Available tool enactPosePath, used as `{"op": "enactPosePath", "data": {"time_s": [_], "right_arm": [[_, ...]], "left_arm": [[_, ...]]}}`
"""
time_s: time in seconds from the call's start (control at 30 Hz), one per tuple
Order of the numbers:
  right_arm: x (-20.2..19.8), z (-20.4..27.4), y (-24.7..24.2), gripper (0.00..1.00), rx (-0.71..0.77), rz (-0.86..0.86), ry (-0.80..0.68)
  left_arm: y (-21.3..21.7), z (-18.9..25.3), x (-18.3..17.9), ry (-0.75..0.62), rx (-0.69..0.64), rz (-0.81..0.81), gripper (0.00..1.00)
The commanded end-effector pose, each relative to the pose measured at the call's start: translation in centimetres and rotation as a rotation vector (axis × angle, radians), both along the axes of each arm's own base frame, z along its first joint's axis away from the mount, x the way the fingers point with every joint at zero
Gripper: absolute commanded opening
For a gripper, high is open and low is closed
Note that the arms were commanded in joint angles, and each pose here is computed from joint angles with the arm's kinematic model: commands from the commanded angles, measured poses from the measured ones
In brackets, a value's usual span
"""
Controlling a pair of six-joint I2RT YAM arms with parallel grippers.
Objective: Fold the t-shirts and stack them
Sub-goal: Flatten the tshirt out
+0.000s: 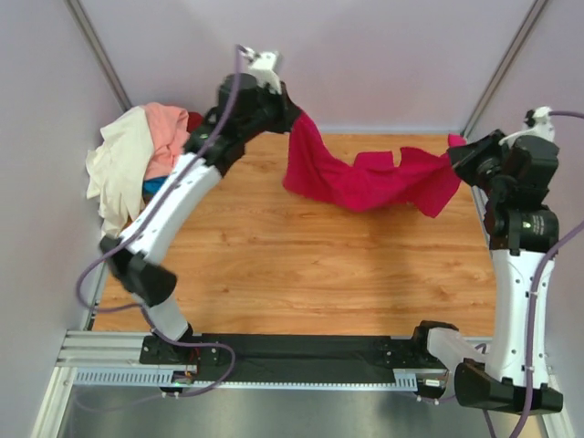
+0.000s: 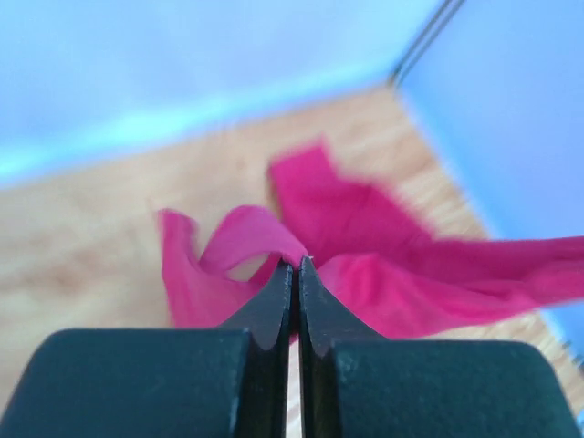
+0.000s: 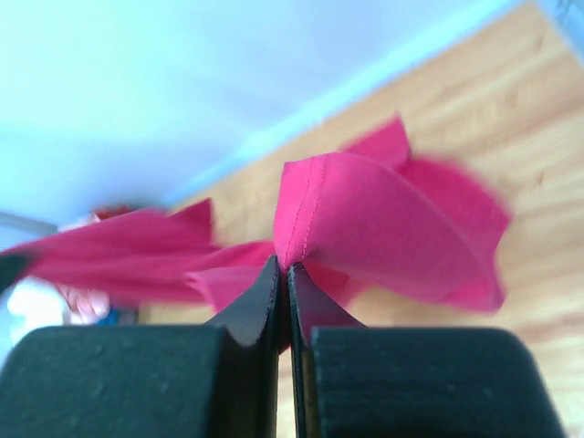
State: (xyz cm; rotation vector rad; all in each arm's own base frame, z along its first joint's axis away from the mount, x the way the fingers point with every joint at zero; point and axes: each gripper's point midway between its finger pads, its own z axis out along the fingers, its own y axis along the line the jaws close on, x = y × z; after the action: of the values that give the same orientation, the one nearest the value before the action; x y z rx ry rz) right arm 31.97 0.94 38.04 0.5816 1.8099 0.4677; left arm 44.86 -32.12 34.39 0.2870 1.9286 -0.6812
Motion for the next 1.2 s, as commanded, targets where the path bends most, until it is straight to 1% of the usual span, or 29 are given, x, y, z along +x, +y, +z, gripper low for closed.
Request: {"op": "enactPosePath", "data": {"time_s": [0.0,0.03,0.07,0.1,0.17,0.2,0.27,0.3,0.33,0.37,0.4,0.43,0.5,0.57,0.63,0.7,0.73,0.77,0.83,0.87,0.9,0.93,0.97,1.0,1.03,1.07,1.1,1.13,1.17], "right_arm": [[-2.8,5.9,-2.5,0.01,-0.075,-0.129,-0.129],[-3.9,8.1,-2.9,0.01,-0.096,-0.155,-0.18],[-4.8,8.9,-3.8,0.01,-0.115,-0.21,-0.198],[-6.4,10.4,-3.9,0.0,-0.13,-0.229,-0.247],[-8.6,12.3,-4.9,0.0,-0.163,-0.298,-0.306],[-9.7,13.0,-5.1,0.01,-0.176,-0.319,-0.335],[-13.4,15.3,-5.7,0.0,-0.205,-0.388,-0.424],[-14.8,16.0,-5.9,0.0,-0.215,-0.407,-0.454],[-17.5,17.4,-5.9,0.0,-0.237,-0.432,-0.519],[-18.8,18.0,-6.3,0.0,-0.246,-0.469,-0.542],[-20.3,18.8,-6.3,0.0,-0.257,-0.482,-0.578],[-22.5,19.9,-6.2,0.0,-0.266,-0.501,-0.634],[-24.5,21.0,-6.1,0.0,-0.279,-0.512,-0.685],[-26.3,22.7,-5.7,0.01,-0.282,-0.503,-0.746],[-26.2,23.8,-5.1,0.0,-0.294,-0.468,-0.767],[-24.0,24.9,-4.8,0.0,-0.305,-0.426,-0.745],[-22.3,24.8,-4.6,0.01,-0.307,-0.396,-0.711],[-18.7,24.3,-4.0,0.0,-0.308,-0.332,-0.656],[-13.9,23.4,-2.9,0.01,-0.276,-0.229,-0.603],[-9.3,21.7,-3.0,0.0,-0.26,-0.194,-0.523],[-6.4,20.1,-2.9,0.0,-0.237,-0.169,-0.472],[-4.0,19.5,-2.3,0.0,-0.222,-0.12,-0.462],[-1.2,18.2,-2.3,0.0,-0.206,-0.098,-0.423],[3.4,15.3,-2.5,0.0,-0.173,-0.075,-0.339],[6.2,14.4,-1.9,0.0,-0.152,-0.024,-0.33],[8.5,13.2,-1.6,0.0,-0.133,0.003,-0.308],[10.6,12.2,-1.4,0.0,-0.118,0.022,-0.288],[15.1,9.0,-1.2,0.01,-0.093,0.058,-0.22],[16.8,8.1,-0.4,0.0,-0.083,0.09,-0.205]], "left_arm": [[5.1,10.5,-5.0,-0.251,-0.02,0.046,0.0],[7.4,12.9,-7.3,-0.304,-0.03,0.079,0.0],[8.5,14.0,-8.6,-0.338,-0.024,0.09,0.0],[10.6,16.8,-11.5,-0.403,-0.052,0.101,0.0],[12.6,17.6,-13.9,-0.44,-0.046,0.116,0.0],[14.8,19.7,-17.0,-0.496,-0.076,0.127,0.0],[16.6,20.5,-19.7,-0.537,-0.089,0.13,0.0],[18.5,22.0,-22.6,-0.593,-0.113,0.135,0.0],[19.3,22.0,-23.6,-0.607,-0.115,0.139,0.0],[20.2,22.2,-24.8,-0.624,-0.124,0.145,0.0],[21.7,22.8,-27.1,-0.66,-0.139,0.151,0.0],[22.4,22.8,-27.9,-0.67,-0.143,0.157,0.0],[24.0,23.0,-30.1,-0.7,-0.163,0.168,0.0],[24.7,22.9,-31.0,-0.696,-0.161,0.174,0.0],[25.1,22.8,-30.9,-0.691,-0.146,0.195,0.0],[24.8,22.1,-29.8,-0.665,-0.12,0.21,0.0],[25.0,21.8,-29.1,-0.646,-0.106,0.238,0.0],[24.4,21.1,-27.9,-0.618,-0.08,0.245,0.0],[24.1,19.5,-25.6,-0.576,-0.028,0.292,0.0],[23.4,18.9,-23.8,-0.563,-0.007,0.308,0.0],[22.8,17.4,-22.1,-0.53,0.03,0.325,0.0],[22.8,16.6,-20.6,-0.508,0.064,0.363,0.0],[21.6,15.0,-18.0,-0.462,0.106,0.371,0.0],[21.3,13.7,-16.5,-0.428,0.133,0.386,0.0],[21.8,12.6,-14.6,-0.397,0.149,0.422,0.0],[21.4,10.9,-12.0,-0.351,0.14,0.445,0.0],[21.7,9.1,-10.4,-0.309,0.147,0.47,0.0],[23.2,7.9,-8.6,-0.276,0.158,0.523,0.0],[23.0,5.2,-6.1,-0.216,0.196,0.538,0.0]]}}
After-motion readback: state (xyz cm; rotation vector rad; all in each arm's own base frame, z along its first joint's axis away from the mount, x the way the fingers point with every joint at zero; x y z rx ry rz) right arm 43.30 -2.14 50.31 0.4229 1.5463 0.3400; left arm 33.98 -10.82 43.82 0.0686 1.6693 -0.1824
